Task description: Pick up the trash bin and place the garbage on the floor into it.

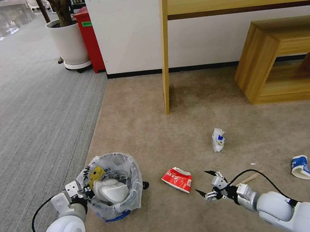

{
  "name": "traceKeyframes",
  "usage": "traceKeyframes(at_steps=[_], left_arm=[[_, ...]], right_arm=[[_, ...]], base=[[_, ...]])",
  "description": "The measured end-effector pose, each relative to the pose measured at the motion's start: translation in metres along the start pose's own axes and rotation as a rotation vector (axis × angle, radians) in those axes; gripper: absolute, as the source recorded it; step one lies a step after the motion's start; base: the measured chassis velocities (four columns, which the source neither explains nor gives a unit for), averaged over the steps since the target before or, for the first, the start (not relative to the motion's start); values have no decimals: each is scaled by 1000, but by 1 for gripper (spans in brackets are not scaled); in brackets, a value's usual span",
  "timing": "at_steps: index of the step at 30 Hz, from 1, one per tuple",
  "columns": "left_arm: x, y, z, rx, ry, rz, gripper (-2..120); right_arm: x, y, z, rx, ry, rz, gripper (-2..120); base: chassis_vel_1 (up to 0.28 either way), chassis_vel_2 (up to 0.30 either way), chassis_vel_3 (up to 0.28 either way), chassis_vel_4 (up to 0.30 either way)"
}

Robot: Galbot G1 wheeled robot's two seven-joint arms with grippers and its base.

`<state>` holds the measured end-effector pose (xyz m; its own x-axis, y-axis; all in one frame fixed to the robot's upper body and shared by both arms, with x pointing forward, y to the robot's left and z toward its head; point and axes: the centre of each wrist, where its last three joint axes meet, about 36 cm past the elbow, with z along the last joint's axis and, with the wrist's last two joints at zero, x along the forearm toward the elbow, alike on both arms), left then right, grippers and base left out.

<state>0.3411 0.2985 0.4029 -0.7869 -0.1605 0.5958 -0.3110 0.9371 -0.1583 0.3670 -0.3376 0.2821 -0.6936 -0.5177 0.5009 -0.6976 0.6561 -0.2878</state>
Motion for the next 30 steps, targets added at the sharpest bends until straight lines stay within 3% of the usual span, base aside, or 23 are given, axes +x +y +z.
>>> traceKeyframes(at_steps=[11, 30], left_arm=[[0, 0, 3, 1, 0, 1, 0], [-1, 2, 1, -5, -4, 3, 0]], right_arm=[[-15, -8, 11, 10, 12, 87, 95], [-36, 2, 23, -2, 0, 60, 90]], base=[[0, 0, 0, 0], [0, 0, 0, 0]])
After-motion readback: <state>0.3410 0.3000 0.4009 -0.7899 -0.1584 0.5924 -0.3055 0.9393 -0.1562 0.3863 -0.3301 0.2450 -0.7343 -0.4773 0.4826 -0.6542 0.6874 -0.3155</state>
